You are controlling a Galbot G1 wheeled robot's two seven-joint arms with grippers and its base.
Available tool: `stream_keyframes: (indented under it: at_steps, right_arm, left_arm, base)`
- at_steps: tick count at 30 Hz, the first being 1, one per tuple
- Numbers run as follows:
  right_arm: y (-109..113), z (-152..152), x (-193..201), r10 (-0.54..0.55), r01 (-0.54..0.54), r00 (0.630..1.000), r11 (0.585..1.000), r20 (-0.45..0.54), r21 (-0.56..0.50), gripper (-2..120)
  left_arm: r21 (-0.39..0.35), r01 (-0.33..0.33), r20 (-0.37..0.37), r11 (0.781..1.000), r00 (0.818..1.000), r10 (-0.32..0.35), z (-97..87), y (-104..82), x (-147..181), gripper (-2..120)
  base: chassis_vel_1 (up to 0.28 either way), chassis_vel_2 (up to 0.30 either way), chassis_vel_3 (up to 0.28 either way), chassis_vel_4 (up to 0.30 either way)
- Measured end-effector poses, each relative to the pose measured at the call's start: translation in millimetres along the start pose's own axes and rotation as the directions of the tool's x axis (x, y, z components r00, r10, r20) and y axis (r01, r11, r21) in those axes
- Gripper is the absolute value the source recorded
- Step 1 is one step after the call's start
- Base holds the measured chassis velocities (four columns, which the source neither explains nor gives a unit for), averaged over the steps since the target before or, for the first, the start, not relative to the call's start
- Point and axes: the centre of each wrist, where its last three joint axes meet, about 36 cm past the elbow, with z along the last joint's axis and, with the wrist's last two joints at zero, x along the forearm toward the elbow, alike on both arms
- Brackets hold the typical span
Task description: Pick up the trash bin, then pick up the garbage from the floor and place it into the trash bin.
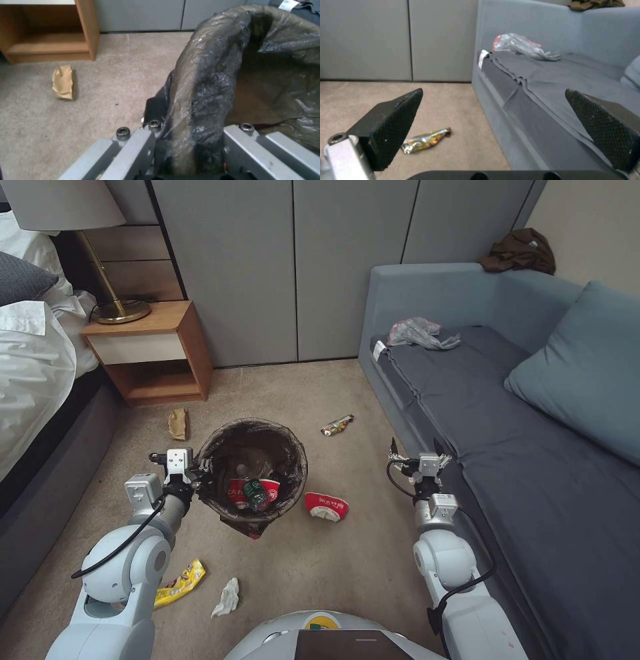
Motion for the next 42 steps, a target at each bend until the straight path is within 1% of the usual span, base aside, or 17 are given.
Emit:
stream_keyframes:
  at_steps: [8, 14, 20, 22, 24, 26, 27, 28, 30, 31, 32, 33, 35, 36, 38, 39, 42]
  right_arm:
    - [1, -2, 0, -0.007, 0.007, 1.0, 1.0, -0.007, 0.005, 100]
    - [-2, -20, -5, -0.021, 0.022, 1.0, 0.999, -0.023, 0.041, 100]
    - [-1, -35, -25, -0.025, 0.03, 0.996, 0.997, -0.083, 0.07, 100]
    - [4, -41, -33, -0.048, 0.062, 0.988, 0.994, -0.146, 0.092, 100]
    - [6, -43, -35, -0.061, 0.076, 0.984, 0.993, -0.166, 0.091, 100]
    - [11, -49, -43, -0.121, 0.144, 0.964, 0.986, -0.238, 0.083, 100]
    - [11, -49, -43, -0.121, 0.144, 0.964, 0.986, -0.238, 0.083, 100]
    - [11, -53, -50, -0.157, 0.187, 0.949, 0.978, -0.274, 0.087, 100]
    - [9, -64, -70, -0.234, 0.293, 0.898, 0.95, -0.372, 0.11, 100]
    - [7, -67, -76, -0.256, 0.323, 0.879, 0.94, -0.403, 0.108, 100]
    - [7, -67, -76, -0.256, 0.323, 0.879, 0.94, -0.403, 0.108, 100]
    - [5, -72, -92, -0.301, 0.385, 0.832, 0.918, -0.467, 0.095, 100]
    - [5, -76, -113, -0.36, 0.468, 0.762, 0.881, -0.538, 0.072, 100]
    - [5, -76, -113, -0.36, 0.468, 0.762, 0.881, -0.538, 0.072, 100]
    - [17, -82, -141, -0.423, 0.553, 0.706, 0.83, -0.567, 0.07, 100]
    - [17, -82, -141, -0.423, 0.553, 0.706, 0.83, -0.567, 0.07, 100]
    - [43, -73, -156, -0.461, 0.617, 0.653, 0.784, -0.601, 0.069, 100]
  left_arm:
    - [0.002, 0.002, 0.0, 1.0, 1.0, -0.002, 0.4, 0.9, -1, 5]
    - [0.002, 0.005, 0.0, 1.0, 1.0, -0.005, 0.4, 1.9, -1, 5]
    - [0.003, 0.009, 0.002, 1.0, 1.0, -0.009, 0.1, 3.5, -1, 5]
    - [0.005, 0.01, 0.001, 1.0, 1.0, -0.01, 0.6, 3.4, -1, 5]
    - [0.005, 0.01, 0.001, 1.0, 1.0, -0.01, 0.7, 3.4, -1, 5]
    - [0.004, 0.011, 0.001, 1.0, 1.0, -0.011, 0.3, 3.9, 0, 5]
    - [0.004, 0.011, 0.001, 1.0, 1.0, -0.011, 0.3, 3.9, 0, 5]
    - [0.002, 0.013, 0.002, 1.0, 1.0, -0.013, 0.0, 4.6, 0, 5]
    - [0.0, 0.016, 0.001, 1.0, 1.0, -0.016, 0.1, 5.5, 1, 5]
    - [0.001, 0.017, 0.0, 1.0, 1.0, -0.017, 0.2, 5.7, 1, 5]
    - [0.001, 0.017, 0.0, 1.0, 1.0, -0.017, 0.2, 5.7, 1, 5]
    - [0.002, 0.017, -0.002, 1.0, 1.0, -0.017, 0.9, 5.6, 1, 5]
    - [0.004, 0.018, -0.004, 1.0, 1.0, -0.018, 1.5, 5.4, 1, 5]
    - [0.004, 0.018, -0.004, 1.0, 1.0, -0.018, 1.5, 5.4, 1, 5]
    - [0.005, 0.019, -0.004, 1.0, 1.0, -0.019, 1.0, 4.9, 2, 5]
    - [0.005, 0.019, -0.004, 1.0, 1.0, -0.019, 1.0, 4.9, 2, 5]
    - [0.008, 0.02, -0.007, 1.0, 1.0, -0.02, 0.7, 4.4, 3, 5]
  base:
    - [-0.118, 0.117, 0.122, -0.112]
    - [-0.02, 0.027, 0.017, -0.019]
    - [0.0, 0.0, 0.0, 0.0]
    - [0.0, 0.0, 0.0, 0.0]
    - [0.0, 0.0, 0.0, 0.0]
    - [0.0, 0.0, 0.0, 0.0]
    - [0.0, 0.0, 0.0, 0.0]
    - [0.0, 0.0, 0.0, 0.0]
    - [0.0, 0.0, 0.0, 0.0]
    - [0.0, 0.0, 0.0, 0.0]
    - [0.0, 0.0, 0.0, 0.0]
    - [0.0, 0.0, 0.0, 0.0]
    - [0.0, 0.0, 0.0, 0.0]
    - [0.0, 0.0, 0.0, 0.0]
    - [0.0, 0.0, 0.0, 0.0]
    - [0.0, 0.0, 0.0, 0.0]
    - [0.0, 0.0, 0.0, 0.0]
